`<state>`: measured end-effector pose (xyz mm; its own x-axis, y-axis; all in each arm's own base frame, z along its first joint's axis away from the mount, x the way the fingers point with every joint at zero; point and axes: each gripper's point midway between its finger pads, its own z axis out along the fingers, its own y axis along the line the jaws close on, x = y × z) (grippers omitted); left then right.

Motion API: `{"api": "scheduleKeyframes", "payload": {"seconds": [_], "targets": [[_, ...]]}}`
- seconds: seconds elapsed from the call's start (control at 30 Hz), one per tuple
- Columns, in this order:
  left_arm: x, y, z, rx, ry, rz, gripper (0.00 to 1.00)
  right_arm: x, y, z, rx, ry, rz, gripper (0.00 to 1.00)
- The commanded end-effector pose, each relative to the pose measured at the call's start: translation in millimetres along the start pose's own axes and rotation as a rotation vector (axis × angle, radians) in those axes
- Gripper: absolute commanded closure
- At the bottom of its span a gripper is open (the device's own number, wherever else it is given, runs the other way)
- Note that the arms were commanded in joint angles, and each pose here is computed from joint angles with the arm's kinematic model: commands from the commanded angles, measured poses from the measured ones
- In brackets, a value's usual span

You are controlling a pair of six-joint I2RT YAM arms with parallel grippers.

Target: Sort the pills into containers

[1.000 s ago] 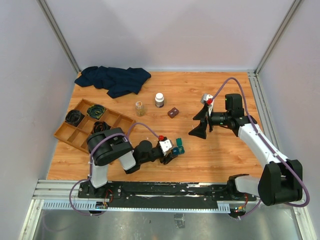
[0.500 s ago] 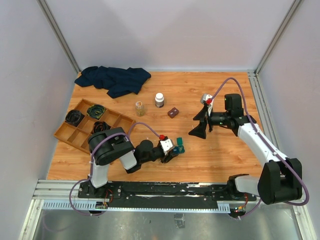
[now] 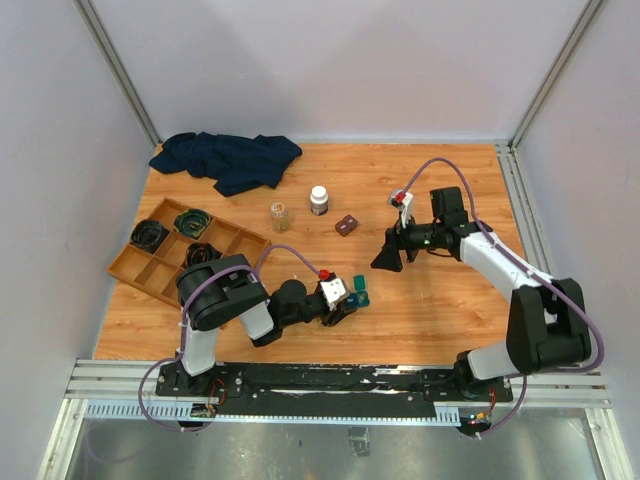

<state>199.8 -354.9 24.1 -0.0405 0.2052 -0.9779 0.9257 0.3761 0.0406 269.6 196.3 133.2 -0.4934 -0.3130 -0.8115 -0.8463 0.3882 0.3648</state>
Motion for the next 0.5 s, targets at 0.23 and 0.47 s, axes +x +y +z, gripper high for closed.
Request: {"api": "scheduleKeyframes", "payload": {"seconds": [0.23,0.47], "targets": [[-3.1,-7.2,2.5,0.033,-0.013,0.03,0.91,32.0,-25.4,30.6,0.037,0.177,0.231,0.92],[-3.5,-7.9,2.8,0.039,-0.015,0.031,0.92,52.5,-22.6,49.1,-0.022,0.265,0.278,0.99]]}}
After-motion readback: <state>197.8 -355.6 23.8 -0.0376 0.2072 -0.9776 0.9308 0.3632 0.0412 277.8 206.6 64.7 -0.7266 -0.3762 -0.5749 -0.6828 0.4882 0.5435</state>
